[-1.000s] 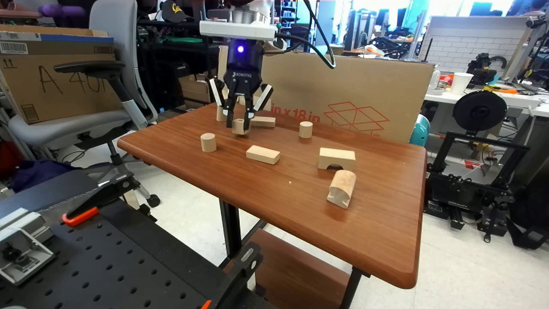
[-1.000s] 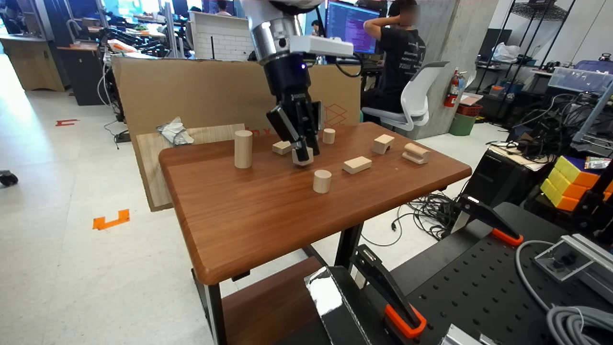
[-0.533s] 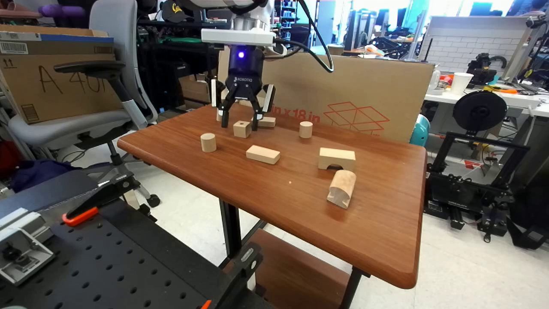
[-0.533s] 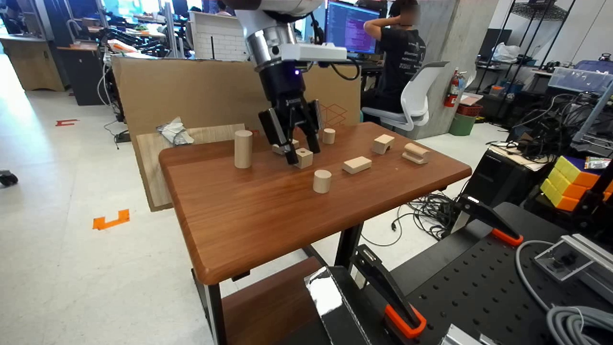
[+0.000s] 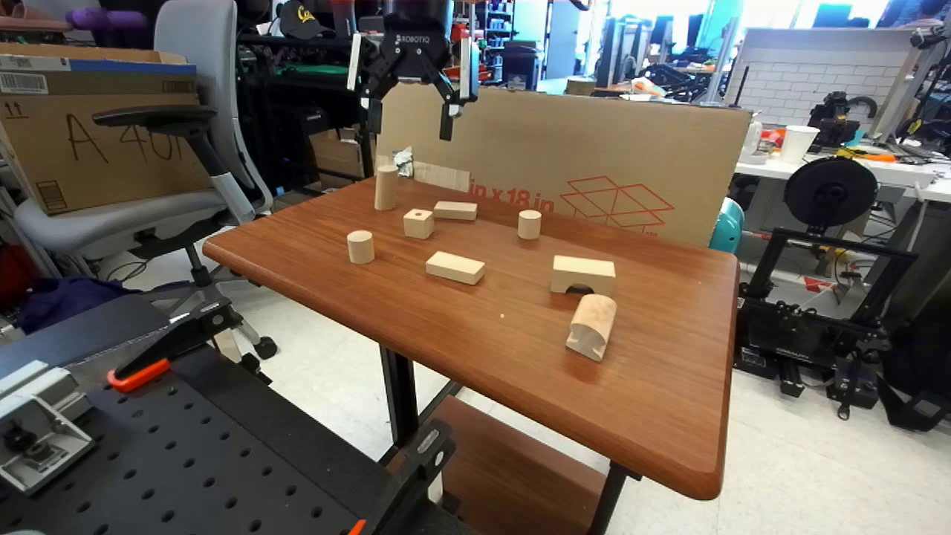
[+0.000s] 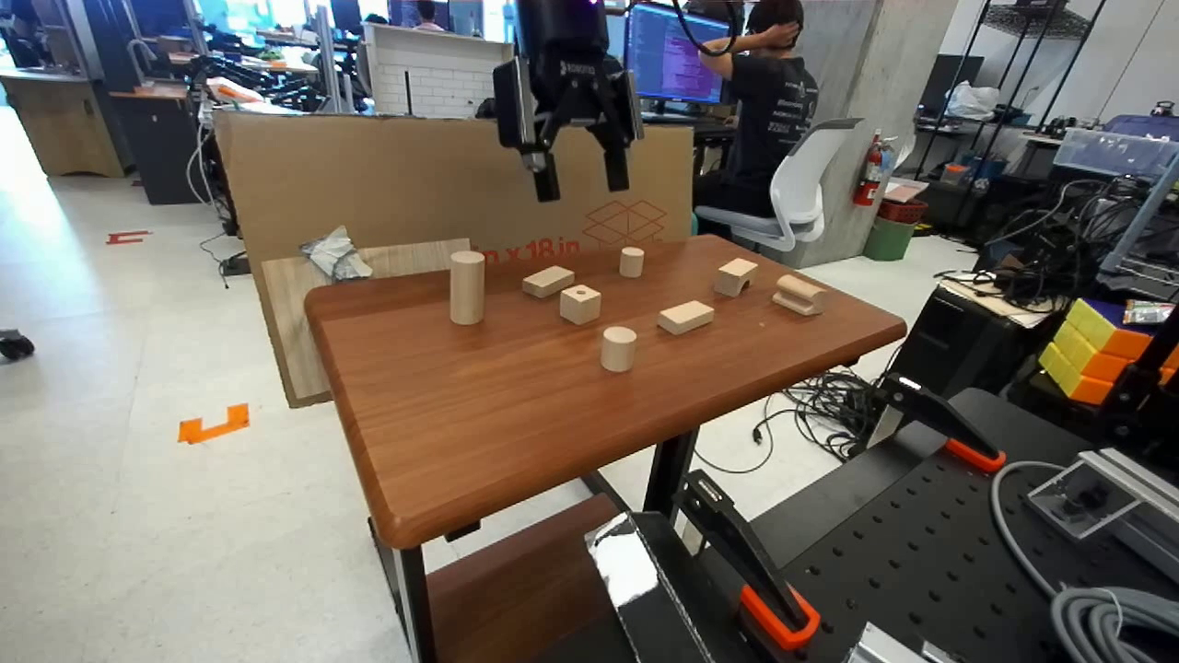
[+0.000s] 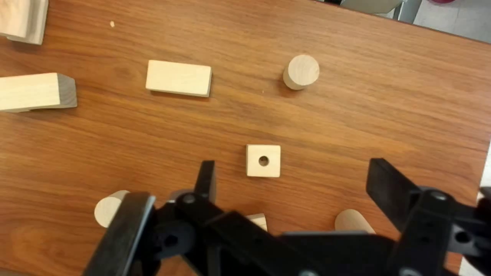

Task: Pick up the square object and put it on the table

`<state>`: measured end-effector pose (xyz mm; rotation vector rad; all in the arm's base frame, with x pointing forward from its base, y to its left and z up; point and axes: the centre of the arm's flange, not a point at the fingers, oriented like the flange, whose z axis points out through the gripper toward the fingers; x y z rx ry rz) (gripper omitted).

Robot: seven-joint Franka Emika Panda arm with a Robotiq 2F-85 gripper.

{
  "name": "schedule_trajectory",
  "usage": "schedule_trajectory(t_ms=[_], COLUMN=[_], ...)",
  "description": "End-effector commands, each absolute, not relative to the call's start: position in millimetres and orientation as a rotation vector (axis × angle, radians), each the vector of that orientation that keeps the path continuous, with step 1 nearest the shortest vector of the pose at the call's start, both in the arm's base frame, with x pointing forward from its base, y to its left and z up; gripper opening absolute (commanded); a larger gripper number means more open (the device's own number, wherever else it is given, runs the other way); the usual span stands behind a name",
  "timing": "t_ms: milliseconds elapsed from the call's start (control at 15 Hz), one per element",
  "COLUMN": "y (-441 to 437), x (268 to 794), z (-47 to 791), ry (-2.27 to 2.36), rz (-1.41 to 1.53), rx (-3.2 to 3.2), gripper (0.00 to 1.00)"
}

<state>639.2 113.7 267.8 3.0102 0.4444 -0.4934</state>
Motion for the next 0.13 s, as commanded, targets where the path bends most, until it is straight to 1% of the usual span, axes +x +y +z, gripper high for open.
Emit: schedule_trajectory(t_ms=[0, 67], y=[114.9, 116.0], x=[639.3, 638.4], z=[264.0, 256.3], ry=[0.447, 0.45], rz=[-0.5, -0.517], rx=[3.009, 3.006], gripper=[1.0, 1.0])
